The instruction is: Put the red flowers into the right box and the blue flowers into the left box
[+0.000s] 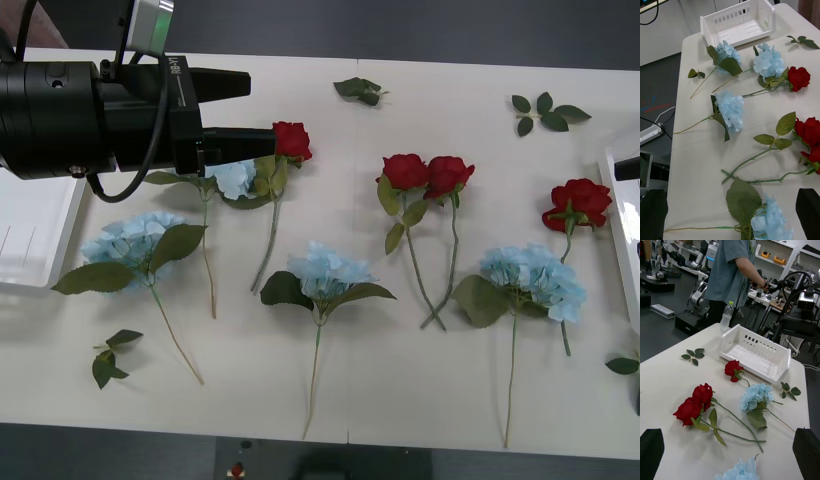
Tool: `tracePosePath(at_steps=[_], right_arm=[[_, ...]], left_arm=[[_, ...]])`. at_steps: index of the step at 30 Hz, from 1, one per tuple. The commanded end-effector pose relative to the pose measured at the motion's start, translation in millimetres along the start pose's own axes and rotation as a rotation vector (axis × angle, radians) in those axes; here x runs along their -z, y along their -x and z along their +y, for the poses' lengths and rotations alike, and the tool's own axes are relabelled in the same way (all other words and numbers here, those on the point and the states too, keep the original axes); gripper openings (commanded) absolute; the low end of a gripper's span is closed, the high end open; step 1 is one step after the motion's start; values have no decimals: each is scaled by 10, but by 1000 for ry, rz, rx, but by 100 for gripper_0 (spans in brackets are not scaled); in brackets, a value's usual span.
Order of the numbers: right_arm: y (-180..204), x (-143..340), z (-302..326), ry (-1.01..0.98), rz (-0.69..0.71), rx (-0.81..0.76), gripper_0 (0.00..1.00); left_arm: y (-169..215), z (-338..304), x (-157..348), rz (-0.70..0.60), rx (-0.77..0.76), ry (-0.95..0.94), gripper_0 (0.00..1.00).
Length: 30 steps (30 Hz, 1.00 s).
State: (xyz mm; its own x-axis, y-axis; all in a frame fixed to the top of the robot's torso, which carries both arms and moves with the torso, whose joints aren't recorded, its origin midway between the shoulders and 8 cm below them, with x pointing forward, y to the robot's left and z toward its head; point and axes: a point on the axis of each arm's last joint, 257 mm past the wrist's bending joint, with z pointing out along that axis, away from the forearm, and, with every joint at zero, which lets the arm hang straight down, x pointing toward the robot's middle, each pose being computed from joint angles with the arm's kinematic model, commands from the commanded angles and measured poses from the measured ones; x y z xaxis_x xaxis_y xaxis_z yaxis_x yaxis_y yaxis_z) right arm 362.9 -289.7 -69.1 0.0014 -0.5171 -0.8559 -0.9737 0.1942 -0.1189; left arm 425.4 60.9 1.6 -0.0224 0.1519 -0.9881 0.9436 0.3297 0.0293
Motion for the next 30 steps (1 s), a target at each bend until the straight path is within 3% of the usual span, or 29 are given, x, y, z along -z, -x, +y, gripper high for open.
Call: tracePosePath(at_steps=[1,6,13,16,22,26,30], right_arm=[[-68,-186,85,46,-7,-4,100],[-26,-234,39,52,6,11,100],[-9,-219,-12,37,16,19,100],[-24,-192,-69,17,47,27,100],[-74,-92,-211,-49,115,41,100],[-142,-13,-322,-95,159,31,100],[-256,89,-468,-173,207,-115,100]], left_arm=[[-281,-158,-18,14,39,-30,100],[-114,-278,63,-38,178,-83,100],[-153,-415,369,105,474,-51,100],[-374,-418,600,216,652,65,100],[-921,-419,970,439,853,288,100],[-1204,-419,1110,513,979,406,100],[-1548,-478,1213,589,1119,511,100]])
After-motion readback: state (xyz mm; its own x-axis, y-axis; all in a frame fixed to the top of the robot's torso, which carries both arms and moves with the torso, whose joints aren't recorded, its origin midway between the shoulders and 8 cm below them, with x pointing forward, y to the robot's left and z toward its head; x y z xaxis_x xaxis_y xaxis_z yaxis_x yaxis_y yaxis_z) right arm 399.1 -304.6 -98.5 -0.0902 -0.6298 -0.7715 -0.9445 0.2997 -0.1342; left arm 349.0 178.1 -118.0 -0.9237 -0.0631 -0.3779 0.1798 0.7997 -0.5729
